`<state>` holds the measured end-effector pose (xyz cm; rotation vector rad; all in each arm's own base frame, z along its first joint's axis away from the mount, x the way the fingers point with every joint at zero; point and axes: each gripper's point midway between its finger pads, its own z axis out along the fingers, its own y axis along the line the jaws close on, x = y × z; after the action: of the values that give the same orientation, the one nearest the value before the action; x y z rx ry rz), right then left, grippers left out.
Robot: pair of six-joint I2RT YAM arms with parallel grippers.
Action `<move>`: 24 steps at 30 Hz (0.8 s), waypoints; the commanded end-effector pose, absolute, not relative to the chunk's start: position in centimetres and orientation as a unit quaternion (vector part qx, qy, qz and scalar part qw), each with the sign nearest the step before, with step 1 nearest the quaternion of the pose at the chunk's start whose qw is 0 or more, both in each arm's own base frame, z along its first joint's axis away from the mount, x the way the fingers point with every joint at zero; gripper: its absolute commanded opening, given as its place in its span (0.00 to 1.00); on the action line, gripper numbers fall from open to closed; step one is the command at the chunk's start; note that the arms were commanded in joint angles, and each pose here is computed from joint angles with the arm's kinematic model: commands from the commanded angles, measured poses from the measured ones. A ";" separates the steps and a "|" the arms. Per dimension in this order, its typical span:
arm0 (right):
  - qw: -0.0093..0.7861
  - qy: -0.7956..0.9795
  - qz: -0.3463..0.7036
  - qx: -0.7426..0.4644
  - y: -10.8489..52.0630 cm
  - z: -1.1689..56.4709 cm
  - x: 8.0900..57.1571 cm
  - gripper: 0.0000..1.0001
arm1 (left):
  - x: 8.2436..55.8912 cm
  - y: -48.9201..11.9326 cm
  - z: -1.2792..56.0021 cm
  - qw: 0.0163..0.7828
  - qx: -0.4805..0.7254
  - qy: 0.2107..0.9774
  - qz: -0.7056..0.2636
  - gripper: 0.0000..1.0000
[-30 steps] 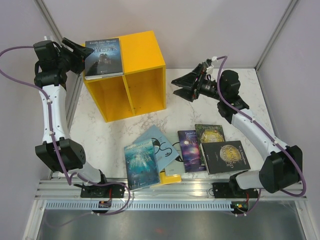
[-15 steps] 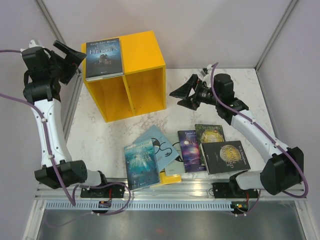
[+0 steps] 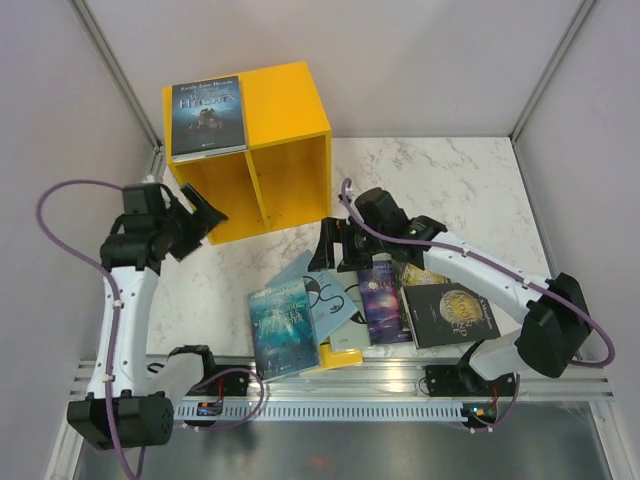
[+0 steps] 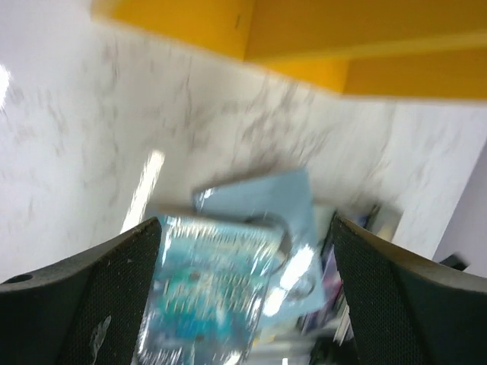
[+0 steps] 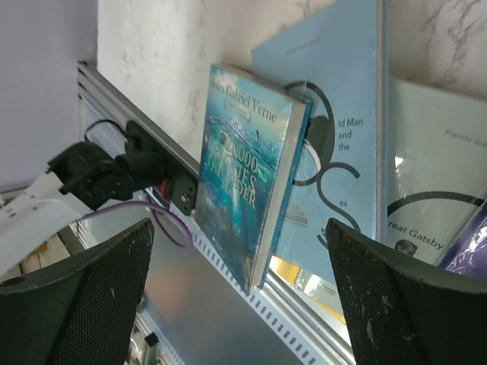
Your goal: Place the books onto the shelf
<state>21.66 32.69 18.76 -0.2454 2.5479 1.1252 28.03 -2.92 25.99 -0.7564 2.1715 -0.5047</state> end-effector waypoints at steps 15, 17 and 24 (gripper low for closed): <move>0.056 0.939 0.314 -0.128 35.1 7.9 15.9 0.96 | 16.6 -11.5 8.0 0.086 -0.235 0.946 -0.207 0.92; 0.049 0.940 0.312 -0.127 35.4 7.1 15.5 0.96 | 16.5 -12.2 7.4 0.075 -0.233 0.947 -0.209 0.92; 0.021 0.949 0.295 -0.113 35.7 4.0 14.4 0.95 | 15.0 -13.7 2.8 0.015 -0.253 0.948 -0.194 0.88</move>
<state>15.36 37.64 8.33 -0.3969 2.8197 1.0805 14.83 -12.19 4.14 -0.6988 2.9546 -0.5347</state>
